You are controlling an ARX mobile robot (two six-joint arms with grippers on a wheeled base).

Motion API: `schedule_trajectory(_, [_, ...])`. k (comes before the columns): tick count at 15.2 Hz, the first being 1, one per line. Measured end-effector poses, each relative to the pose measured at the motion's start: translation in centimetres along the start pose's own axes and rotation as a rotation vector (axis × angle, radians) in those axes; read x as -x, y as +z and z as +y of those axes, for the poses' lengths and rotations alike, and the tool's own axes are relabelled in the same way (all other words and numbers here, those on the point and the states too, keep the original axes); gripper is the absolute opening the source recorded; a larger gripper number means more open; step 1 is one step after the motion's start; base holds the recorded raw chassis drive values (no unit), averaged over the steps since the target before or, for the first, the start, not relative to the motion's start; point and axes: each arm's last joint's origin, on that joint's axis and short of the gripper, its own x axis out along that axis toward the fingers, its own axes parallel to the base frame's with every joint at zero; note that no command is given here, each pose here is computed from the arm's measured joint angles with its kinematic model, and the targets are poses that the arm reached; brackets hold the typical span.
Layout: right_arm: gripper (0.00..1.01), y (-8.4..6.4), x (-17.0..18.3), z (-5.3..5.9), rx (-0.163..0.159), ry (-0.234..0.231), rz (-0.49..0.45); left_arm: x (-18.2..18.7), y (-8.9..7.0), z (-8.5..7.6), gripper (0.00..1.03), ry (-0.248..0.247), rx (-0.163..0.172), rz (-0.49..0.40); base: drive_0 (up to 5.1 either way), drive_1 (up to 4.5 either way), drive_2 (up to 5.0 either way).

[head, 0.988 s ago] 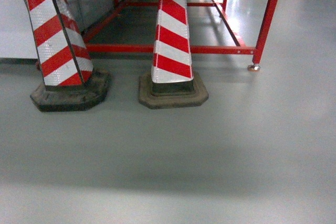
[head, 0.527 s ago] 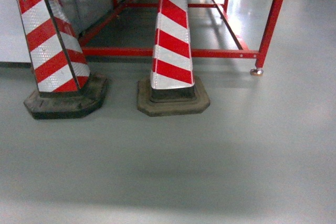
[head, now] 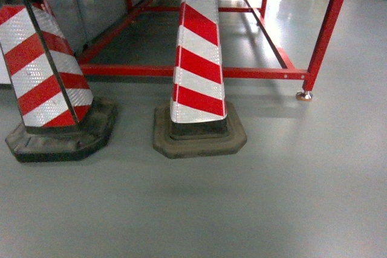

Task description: Pick capacitor and pack into box

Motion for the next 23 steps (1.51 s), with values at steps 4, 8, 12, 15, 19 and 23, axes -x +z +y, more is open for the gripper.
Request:
schedule_trajectory(4, [0.98, 0.01, 0.00, 0.00, 0.000, 0.000, 0.000, 0.00, -0.04, 0.00, 0.44, 0.000, 0.000, 0.004, 0.0, 4.05, -4.1])
schedule_trajectory(8, [0.98, 0.00, 0.00, 0.00, 0.000, 0.000, 0.000, 0.00, -0.01, 0.00, 0.44, 0.000, 0.000, 0.002, 0.0, 4.03, -4.1])
schedule_trajectory(12, [0.98, 0.00, 0.00, 0.00, 0.000, 0.000, 0.000, 0.00, -0.04, 0.01, 0.44, 0.003, 0.000, 0.004, 0.0, 4.03, -4.1])
schedule_trajectory(15, [0.98, -0.02, 0.00, 0.00, 0.000, -0.001, 0.002, 0.00, -0.06, 0.00, 0.44, 0.000, 0.000, 0.006, 0.0, 2.69, -2.7])
schedule_trajectory(19, [0.98, -0.03, 0.00, 0.00, 0.000, 0.000, 0.003, 0.00, -0.05, 0.00, 0.44, 0.000, 0.000, 0.006, 0.0, 0.00, 0.0])
schedule_trajectory(23, [0.98, -0.02, 0.00, 0.00, -0.001, -0.001, 0.002, 0.00, -0.05, 0.00, 0.44, 0.000, 0.000, 0.005, 0.0, 0.00, 0.0])
